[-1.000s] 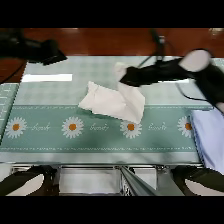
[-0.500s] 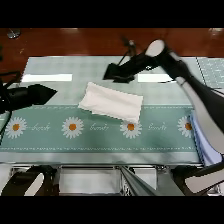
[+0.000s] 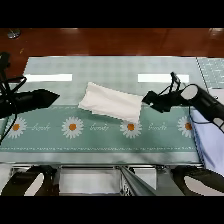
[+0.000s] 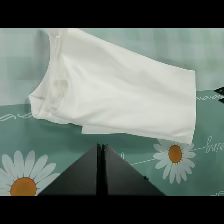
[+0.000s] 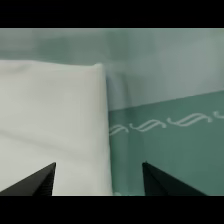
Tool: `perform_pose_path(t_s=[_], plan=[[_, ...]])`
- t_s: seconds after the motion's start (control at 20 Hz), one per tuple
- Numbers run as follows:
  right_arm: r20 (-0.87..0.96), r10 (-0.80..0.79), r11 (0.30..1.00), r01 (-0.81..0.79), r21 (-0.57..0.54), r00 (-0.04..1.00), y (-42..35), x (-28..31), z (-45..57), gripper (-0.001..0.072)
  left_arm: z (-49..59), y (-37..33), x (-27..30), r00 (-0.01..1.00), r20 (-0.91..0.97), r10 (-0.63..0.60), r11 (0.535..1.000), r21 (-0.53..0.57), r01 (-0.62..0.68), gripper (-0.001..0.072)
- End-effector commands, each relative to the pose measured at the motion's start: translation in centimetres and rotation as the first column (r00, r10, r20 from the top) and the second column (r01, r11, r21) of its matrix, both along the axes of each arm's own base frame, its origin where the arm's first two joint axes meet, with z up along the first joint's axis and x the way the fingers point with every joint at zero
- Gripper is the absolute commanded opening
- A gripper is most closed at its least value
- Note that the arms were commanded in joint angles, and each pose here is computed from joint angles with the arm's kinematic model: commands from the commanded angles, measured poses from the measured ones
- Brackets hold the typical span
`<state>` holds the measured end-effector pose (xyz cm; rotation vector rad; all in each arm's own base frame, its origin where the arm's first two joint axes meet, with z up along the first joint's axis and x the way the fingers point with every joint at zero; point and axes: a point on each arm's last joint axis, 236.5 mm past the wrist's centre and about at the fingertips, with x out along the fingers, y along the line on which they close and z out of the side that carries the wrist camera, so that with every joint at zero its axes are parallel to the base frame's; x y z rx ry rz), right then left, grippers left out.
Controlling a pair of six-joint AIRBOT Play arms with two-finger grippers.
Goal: Fold the shirts.
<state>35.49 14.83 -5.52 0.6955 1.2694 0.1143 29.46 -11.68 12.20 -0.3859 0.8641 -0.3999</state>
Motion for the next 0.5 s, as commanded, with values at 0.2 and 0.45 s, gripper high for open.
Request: perform_pose_path(t_s=[0.2,0.45], plan=[[-0.117,0.124,0.943,-0.08,0.324,0.985,9.4,-0.3,-4.0,0.0476,-2.2,-1.6,0.6,0.996,-0.087,-0.034,0.999,-0.043,0.031,0.003],[0.203,0.355,0.885,-0.398,0.242,0.912,10.8,5.9,7.8,0.0023,-3.7,-4.2,-0.1,0.985,-0.132,-0.114,0.993,-0.042,0.11,0.0031]])
